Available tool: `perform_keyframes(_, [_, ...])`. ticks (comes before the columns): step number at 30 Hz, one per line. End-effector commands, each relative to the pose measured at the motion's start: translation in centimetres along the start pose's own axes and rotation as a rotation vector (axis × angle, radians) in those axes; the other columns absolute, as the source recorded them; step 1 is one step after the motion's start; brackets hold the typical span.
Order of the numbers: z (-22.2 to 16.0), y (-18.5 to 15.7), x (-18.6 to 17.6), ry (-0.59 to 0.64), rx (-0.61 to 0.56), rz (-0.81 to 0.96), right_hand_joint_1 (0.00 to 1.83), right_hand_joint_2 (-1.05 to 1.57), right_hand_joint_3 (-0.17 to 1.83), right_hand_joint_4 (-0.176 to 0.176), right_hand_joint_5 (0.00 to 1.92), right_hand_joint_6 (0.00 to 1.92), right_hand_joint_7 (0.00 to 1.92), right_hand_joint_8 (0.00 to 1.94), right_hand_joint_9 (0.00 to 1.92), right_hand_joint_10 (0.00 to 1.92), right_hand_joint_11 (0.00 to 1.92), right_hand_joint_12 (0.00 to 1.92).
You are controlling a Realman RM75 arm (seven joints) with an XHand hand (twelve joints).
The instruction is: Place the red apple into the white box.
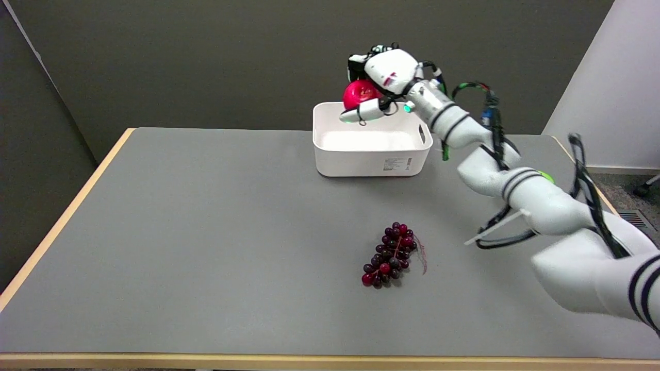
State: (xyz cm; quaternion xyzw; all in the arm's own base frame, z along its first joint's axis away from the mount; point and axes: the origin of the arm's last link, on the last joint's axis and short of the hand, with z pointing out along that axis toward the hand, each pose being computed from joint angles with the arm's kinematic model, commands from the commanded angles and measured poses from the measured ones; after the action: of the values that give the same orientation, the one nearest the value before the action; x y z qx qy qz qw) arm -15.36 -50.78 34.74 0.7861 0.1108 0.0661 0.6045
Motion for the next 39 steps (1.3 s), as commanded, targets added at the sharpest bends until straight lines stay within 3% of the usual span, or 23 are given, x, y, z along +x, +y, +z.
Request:
perform_keyframes(1, [4.9,-0.6,-3.2,-0.305,-0.183,-0.092,1.18,1.11,0.31,-0.103,0.58,1.57,0.87,1.3,0.81,1.45,0.38,1.41])
perform_keyframes(9, [2.5,0.7,-5.4,-0.366,-0.242,-0.055,1.17,1.12,0.29,-0.107,0.57,1.56,0.86,1.32,0.8,1.46,0.38,1.42])
perform_keyframes(15, [0.6,1.2,-5.6,-0.319,-0.255,0.027,1.17,1.13,0.29,-0.108,0.57,1.57,0.86,1.33,0.8,1.47,0.38,1.43])
perform_keyframes(16, [0.3,1.3,-5.5,-0.308,-0.26,0.045,1.16,1.14,0.27,-0.095,0.56,1.57,0.85,1.34,0.79,1.46,0.36,1.42])
perform_keyframes(17, [-0.1,1.5,-5.2,-0.286,-0.263,0.074,1.14,1.18,0.22,-0.066,0.55,1.59,0.82,1.35,0.76,1.43,0.32,1.39])
perform_keyframes(18, [-0.4,1.4,-5.0,-0.272,-0.263,0.096,1.09,1.14,0.3,-0.023,0.53,1.52,0.78,1.29,0.74,1.4,0.29,1.38])
perform_keyframes(19, [-0.8,1.5,-4.7,-0.252,-0.264,0.124,0.95,0.92,0.69,0.067,0.47,1.25,0.72,1.06,0.71,1.35,0.29,1.37])
perform_keyframes(20, [-1.1,1.7,-4.0,-0.225,-0.259,0.138,0.85,0.78,0.91,0.116,0.42,1.04,0.66,0.86,0.66,1.28,0.28,1.37])
perform_keyframes(22, [-1.7,1.8,-3.1,-0.195,-0.243,0.136,0.75,0.71,0.94,0.113,0.36,0.77,0.51,0.56,0.51,1.08,0.28,1.41])
perform_keyframes(26, [-3.1,1.8,-1.9,-0.163,-0.22,0.113,0.68,0.67,0.96,0.106,0.31,0.6,0.42,0.45,0.42,0.98,0.28,1.45])
perform_keyframes(34, [-5.1,2.2,-1.1,-0.143,-0.234,0.112,0.42,0.63,0.88,0.119,0.27,0.53,0.33,0.34,0.31,0.89,0.32,1.51])
perform_keyframes(39, [-5.5,2.2,-1.1,-0.143,-0.232,0.111,0.38,0.59,0.91,0.123,0.25,0.51,0.25,0.3,0.24,0.81,0.31,1.52])
